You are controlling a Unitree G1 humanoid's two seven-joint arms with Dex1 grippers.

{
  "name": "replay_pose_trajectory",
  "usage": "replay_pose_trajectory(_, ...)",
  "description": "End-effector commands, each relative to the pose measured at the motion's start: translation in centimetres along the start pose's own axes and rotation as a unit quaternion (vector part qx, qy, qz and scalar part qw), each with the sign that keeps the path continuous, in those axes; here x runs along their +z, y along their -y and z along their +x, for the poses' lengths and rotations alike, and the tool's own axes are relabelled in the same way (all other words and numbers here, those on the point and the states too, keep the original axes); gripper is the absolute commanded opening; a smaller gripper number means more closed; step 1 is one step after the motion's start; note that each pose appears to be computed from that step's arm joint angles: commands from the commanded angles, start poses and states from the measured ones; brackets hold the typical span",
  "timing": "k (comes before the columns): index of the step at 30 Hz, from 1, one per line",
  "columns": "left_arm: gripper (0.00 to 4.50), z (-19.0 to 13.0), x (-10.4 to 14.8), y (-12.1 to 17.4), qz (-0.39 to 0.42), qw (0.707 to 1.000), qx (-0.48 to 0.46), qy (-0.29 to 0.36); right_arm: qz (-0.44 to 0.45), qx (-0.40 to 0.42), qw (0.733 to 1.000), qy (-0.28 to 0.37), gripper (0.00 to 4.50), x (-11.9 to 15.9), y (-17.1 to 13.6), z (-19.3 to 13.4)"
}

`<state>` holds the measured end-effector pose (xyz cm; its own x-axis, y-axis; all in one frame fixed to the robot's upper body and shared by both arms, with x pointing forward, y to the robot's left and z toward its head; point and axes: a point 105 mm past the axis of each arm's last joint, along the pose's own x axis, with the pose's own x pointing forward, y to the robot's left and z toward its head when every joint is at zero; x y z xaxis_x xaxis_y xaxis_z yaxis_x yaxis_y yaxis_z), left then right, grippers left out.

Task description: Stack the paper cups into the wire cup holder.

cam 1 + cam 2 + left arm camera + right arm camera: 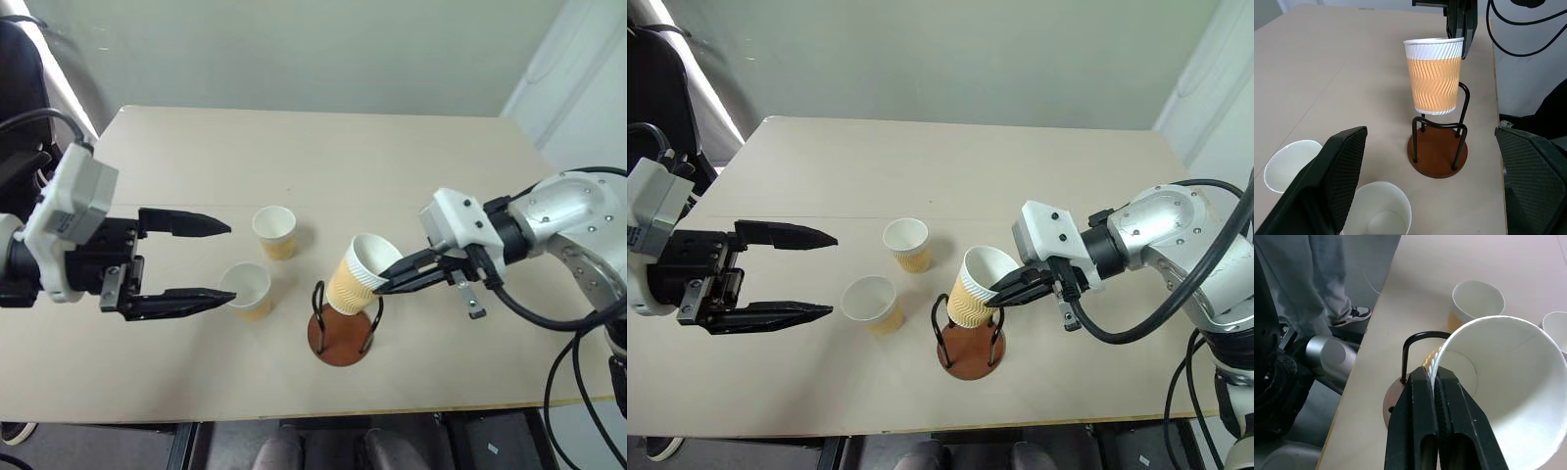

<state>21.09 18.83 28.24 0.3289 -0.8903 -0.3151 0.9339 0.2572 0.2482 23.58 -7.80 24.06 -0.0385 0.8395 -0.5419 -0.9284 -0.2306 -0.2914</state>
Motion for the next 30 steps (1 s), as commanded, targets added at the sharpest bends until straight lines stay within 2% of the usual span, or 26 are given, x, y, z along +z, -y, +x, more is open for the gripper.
replay_pose_trajectory(1,4.50,-0.1,0.6,0.0,0.022,1.000,0.006,0.003,-0.019,0.008,1.000,-0.008,0.01,0.3,-0.6,0.3)
replay_pose_trajectory(11,4.50,-0.1,0.6,0.0,0.024,1.000,0.006,0.000,-0.027,0.007,0.999,-0.022,0.01,-0.2,-0.6,0.8)
replay_pose_trajectory(14,4.50,-0.1,0.6,0.0,0.024,1.000,0.007,-0.002,-0.029,0.006,0.999,-0.022,0.56,-0.2,-0.6,0.9)
replay_pose_trajectory(16,4.50,-0.1,0.4,0.0,0.024,1.000,0.008,-0.005,-0.031,0.005,0.999,-0.023,1.24,-0.2,-0.5,0.9)
replay_pose_trajectory(23,4.50,0.5,-2.7,-0.1,0.033,0.995,-0.004,-0.092,-0.029,-0.029,0.999,-0.027,3.63,-0.2,0.7,-0.3)
replay_pose_trajectory(26,4.50,0.9,-4.3,0.0,0.043,0.990,-0.019,-0.129,0.009,-0.075,0.997,0.001,3.63,-0.4,2.2,-2.8)
replay_pose_trajectory(30,4.50,1.7,-5.3,0.1,0.056,0.986,-0.044,-0.153,0.081,-0.085,0.982,0.150,3.63,0.7,1.9,-7.9)
